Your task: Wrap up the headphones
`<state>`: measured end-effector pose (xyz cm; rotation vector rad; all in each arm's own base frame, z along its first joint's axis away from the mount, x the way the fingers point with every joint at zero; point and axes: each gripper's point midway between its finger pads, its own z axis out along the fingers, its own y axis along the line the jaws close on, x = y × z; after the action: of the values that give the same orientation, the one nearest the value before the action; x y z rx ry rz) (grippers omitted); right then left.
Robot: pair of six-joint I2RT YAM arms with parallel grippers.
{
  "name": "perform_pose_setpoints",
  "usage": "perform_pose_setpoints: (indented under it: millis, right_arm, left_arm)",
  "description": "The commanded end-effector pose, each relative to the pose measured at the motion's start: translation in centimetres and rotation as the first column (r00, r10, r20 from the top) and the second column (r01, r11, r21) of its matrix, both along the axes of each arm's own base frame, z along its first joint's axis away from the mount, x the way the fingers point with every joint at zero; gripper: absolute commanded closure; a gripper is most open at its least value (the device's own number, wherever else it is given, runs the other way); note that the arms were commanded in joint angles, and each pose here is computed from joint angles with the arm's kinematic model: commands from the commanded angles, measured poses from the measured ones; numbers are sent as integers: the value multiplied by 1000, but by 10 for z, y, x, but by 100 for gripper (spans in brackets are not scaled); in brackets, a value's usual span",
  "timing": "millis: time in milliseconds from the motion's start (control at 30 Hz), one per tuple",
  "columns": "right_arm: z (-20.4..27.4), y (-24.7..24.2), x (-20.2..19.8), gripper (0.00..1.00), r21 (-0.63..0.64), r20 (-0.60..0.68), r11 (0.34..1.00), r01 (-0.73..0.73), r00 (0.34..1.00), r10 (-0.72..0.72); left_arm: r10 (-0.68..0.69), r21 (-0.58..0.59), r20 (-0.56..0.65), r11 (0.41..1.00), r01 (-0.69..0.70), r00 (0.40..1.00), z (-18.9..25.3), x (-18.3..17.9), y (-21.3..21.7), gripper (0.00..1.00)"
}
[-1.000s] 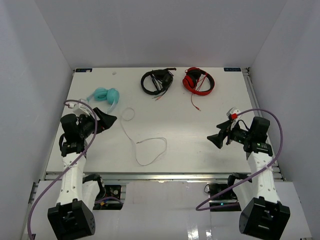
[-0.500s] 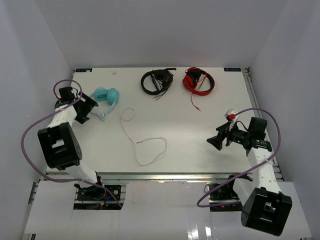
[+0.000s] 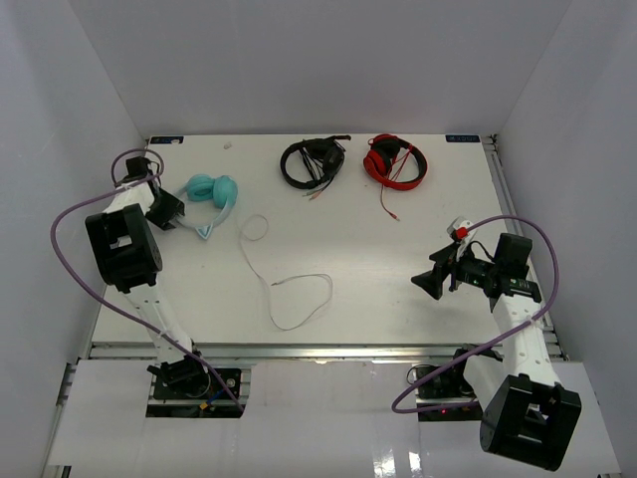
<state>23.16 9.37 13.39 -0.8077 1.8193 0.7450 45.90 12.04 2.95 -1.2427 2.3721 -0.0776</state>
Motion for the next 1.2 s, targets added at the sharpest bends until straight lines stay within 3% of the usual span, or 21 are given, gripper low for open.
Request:
perform_pose_setpoints:
  millis: [0, 200, 300, 400, 467, 600, 700, 767, 967, 1067, 1167]
  right_arm:
    - [14, 0, 7, 8, -3, 41, 1000, -12, 999, 12]
    - [11, -2, 7, 8, -12, 37, 1000, -1, 999, 1]
    - [10, -2, 7, 8, -16, 41, 1000, 1, 999, 0]
    - [10, -1, 4, 8, -21, 48, 1000, -11, 999, 12]
    - [14, 3, -1, 8, -42, 102, 998, -56, 993, 60]
    - [26, 20, -7, 8, -158, 206, 976, -151, 962, 182]
    - [55, 41, -7, 9, -273, 287, 936, -224, 909, 301]
    - [67, 56, -6, 9, -290, 292, 921, -260, 892, 344]
    - [140, 102, 7, 9, -44, 277, 946, -322, 906, 321]
    - [157, 122, -3, 10, 69, 255, 902, -425, 882, 396]
    - [167, 132, -23, 10, 111, 307, 811, -574, 796, 521]
  left_arm:
    - [-96, 108, -112, 988, 108, 989, -14, -8, -19, 55]
    - [-151, 114, -162, 979, 171, 975, -23, -23, -38, 71]
    - [-169, 107, -135, 977, 184, 976, -11, -29, -43, 90]
    - [-229, 109, -20, 967, 230, 973, 28, -24, -52, 100]
    - [-301, 111, 77, 950, 292, 951, 61, -20, -64, 100]
    - [-539, 206, 220, 840, 502, 813, 116, -33, -111, 100]
    - [-674, 271, 328, 738, 618, 662, 159, -59, -175, 100]
    - [-707, 261, 350, 704, 661, 615, 166, -76, -202, 100]
    - [-675, 226, 521, 699, 678, 522, 238, -109, -241, 100]
    - [-615, 149, 629, 696, 703, 475, 278, -120, -261, 100]
    - [-554, 99, 721, 678, 729, 417, 324, -128, -276, 100]
